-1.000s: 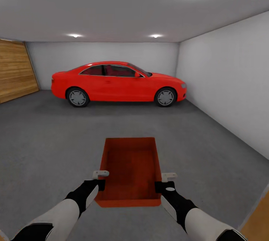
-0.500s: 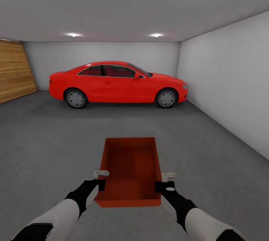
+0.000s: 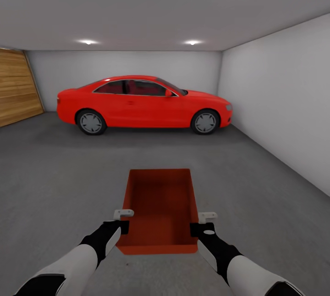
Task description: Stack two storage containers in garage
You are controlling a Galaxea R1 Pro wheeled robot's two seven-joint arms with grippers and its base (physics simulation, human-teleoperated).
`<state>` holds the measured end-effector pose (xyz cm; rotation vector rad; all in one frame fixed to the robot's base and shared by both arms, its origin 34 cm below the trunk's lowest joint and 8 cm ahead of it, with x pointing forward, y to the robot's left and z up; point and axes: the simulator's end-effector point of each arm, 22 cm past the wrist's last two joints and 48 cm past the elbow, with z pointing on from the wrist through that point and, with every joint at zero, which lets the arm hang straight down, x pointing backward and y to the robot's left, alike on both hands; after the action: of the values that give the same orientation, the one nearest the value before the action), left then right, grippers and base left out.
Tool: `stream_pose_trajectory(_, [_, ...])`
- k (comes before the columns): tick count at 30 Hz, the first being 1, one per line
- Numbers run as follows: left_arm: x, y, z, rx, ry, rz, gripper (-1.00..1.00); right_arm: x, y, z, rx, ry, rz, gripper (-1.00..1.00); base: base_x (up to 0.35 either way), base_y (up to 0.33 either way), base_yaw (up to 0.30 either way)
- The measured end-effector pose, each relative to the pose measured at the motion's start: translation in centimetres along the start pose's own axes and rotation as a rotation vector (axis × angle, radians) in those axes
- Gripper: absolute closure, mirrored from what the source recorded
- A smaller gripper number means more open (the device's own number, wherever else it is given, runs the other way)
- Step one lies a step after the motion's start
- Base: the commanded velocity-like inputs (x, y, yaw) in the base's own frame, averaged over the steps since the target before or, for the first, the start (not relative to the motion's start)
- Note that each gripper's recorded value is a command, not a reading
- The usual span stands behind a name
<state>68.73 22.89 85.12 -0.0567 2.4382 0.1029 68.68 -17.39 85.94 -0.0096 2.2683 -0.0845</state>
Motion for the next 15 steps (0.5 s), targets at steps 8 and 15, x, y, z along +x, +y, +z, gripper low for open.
stream_pose_trajectory(8, [0.0, 0.0, 0.0, 0.0, 0.0, 0.0, 1.0, 0.01, 0.0, 0.0, 0.0, 0.0, 0.0, 1.0, 0.323, 0.0, 0.0])
stream_pose_trajectory(15, [0.02, 0.01, 0.0, 0.0, 0.001, 0.0, 1.0, 0.02, 0.01, 0.0, 0.0, 0.0, 0.0, 1.0, 0.323, 0.0, 0.0])
